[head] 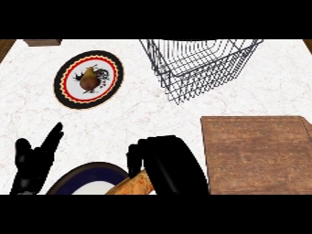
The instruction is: Pick the croissant from the cutting board and place it in the basket
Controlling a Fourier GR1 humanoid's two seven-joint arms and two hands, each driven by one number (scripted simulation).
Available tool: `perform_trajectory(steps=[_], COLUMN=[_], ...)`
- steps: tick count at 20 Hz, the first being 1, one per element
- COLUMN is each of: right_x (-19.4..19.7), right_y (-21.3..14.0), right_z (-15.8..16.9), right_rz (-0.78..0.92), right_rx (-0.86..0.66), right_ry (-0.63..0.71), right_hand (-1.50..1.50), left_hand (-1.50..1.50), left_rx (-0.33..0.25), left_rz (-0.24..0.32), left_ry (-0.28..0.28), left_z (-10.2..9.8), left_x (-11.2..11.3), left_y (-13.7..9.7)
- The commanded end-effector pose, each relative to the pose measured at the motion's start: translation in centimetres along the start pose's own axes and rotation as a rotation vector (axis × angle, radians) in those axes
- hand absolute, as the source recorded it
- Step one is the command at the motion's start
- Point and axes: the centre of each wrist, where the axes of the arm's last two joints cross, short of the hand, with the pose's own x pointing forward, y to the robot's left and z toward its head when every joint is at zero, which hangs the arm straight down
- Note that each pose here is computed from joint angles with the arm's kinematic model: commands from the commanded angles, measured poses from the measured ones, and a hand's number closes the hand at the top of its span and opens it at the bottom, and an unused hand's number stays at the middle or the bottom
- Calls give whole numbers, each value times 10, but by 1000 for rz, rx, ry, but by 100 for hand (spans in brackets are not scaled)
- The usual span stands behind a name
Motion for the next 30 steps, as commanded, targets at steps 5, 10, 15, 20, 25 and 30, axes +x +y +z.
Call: perform_trajectory(steps=[5, 10, 15, 20, 25, 30], right_x=[51, 68, 74, 57, 38, 14], right_y=[-70, -118, -161, -195, -203, -208], right_z=[8, -11, -44, -72, -100, -130], right_rz=[-229, -208, -241, -203, -139, -130], right_rx=[-280, -398, -424, -433, -421, -423], right_ry=[-39, 36, 85, 140, 175, 183], right_hand=[150, 150, 150, 150, 150, 150], left_hand=[0, 0, 0, 0, 0, 0], left_rx=[-36, -8, -22, -7, -24, -53], left_rz=[37, 30, 15, 33, 29, 11], left_ry=[125, 130, 131, 113, 117, 111], left_z=[2, 4, 3, -3, 10, 2], left_x=[-30, -36, -23, -19, -24, -19], left_y=[-10, -9, -22, -7, -5, -23])
